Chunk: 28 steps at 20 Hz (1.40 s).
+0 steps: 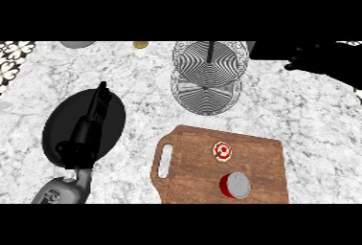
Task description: Pick the cupcake from the cutting board and place it in the tiered basket
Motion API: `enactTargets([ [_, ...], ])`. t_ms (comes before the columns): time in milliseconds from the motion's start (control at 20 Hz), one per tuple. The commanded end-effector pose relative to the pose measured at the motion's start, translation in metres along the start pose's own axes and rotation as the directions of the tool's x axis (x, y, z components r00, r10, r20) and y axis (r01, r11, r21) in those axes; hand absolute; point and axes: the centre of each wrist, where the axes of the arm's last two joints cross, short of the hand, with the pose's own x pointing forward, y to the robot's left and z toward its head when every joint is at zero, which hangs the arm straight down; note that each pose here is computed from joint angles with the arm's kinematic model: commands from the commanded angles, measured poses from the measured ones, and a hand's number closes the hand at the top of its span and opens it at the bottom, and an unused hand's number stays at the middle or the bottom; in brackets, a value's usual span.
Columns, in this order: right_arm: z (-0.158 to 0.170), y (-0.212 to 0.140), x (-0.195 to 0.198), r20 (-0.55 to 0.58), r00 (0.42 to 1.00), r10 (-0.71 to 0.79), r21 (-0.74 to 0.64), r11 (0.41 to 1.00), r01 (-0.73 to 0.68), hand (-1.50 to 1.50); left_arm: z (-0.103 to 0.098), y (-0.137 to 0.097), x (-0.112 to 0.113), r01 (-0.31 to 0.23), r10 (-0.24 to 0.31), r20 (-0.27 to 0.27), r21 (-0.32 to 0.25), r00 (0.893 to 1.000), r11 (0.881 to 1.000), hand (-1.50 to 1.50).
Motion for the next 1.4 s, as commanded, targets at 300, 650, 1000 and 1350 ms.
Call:
enactTargets([
  [300,-0.058,0.054,0.097,-0.076,0.795,0.602,0.331,0.767,-0.549,-1.5,-0.002,-0.004,-0.008,-0.005,0.005,-0.03,-0.003,1.0,1.0,0.0],
  [650,-0.074,0.095,0.067,-0.094,0.729,0.678,0.393,0.698,-0.599,-1.5,-0.006,-0.012,-0.012,-0.004,0.004,-0.018,0.007,1.0,1.0,0.0],
  [1000,-0.08,0.118,0.056,-0.08,0.681,0.727,0.456,0.635,-0.624,-1.5,-0.003,0.009,-0.013,0.01,-0.01,-0.01,-0.009,1.0,1.0,0.0],
  [1350,-0.071,0.114,0.047,-0.173,0.601,0.781,0.54,0.585,-0.605,-1.5,-0.01,-0.005,-0.006,0.001,-0.001,-0.007,0.021,1.0,1.0,0.0],
])
